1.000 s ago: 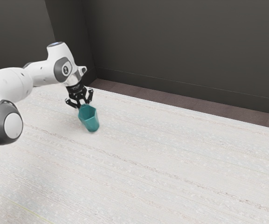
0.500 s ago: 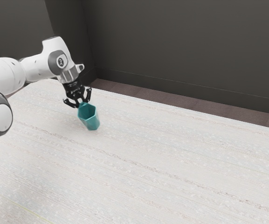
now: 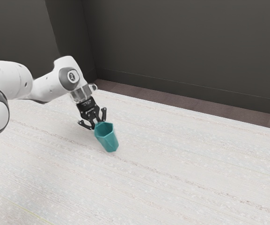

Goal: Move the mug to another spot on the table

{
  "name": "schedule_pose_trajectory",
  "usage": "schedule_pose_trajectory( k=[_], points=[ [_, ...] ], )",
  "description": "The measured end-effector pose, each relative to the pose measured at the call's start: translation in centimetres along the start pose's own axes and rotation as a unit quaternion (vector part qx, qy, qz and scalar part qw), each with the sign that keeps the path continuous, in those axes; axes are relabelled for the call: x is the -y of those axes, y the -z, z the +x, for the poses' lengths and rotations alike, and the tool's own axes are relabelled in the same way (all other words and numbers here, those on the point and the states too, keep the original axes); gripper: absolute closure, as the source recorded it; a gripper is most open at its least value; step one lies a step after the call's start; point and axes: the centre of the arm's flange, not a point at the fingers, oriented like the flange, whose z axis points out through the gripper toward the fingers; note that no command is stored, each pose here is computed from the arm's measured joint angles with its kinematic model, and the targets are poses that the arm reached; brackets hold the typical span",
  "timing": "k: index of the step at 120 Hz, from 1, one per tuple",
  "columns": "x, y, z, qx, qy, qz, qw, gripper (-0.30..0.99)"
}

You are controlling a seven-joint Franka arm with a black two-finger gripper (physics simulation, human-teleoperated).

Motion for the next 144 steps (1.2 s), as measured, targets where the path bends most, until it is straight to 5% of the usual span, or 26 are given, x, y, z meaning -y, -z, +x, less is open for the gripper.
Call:
schedule_pose_trajectory(
  k=[78, 108, 144],
  points=[
    [-0.3, -3.1, -1.8, -0.013, 0.021, 0.009, 1.000, 0.73],
    [-0.2, -3.2, -1.8, -0.010, 0.024, 0.004, 1.000, 0.26],
    [-1.6, -2.3, -1.9, -0.031, 0.017, -0.019, 0.999, 0.06]
  ],
)
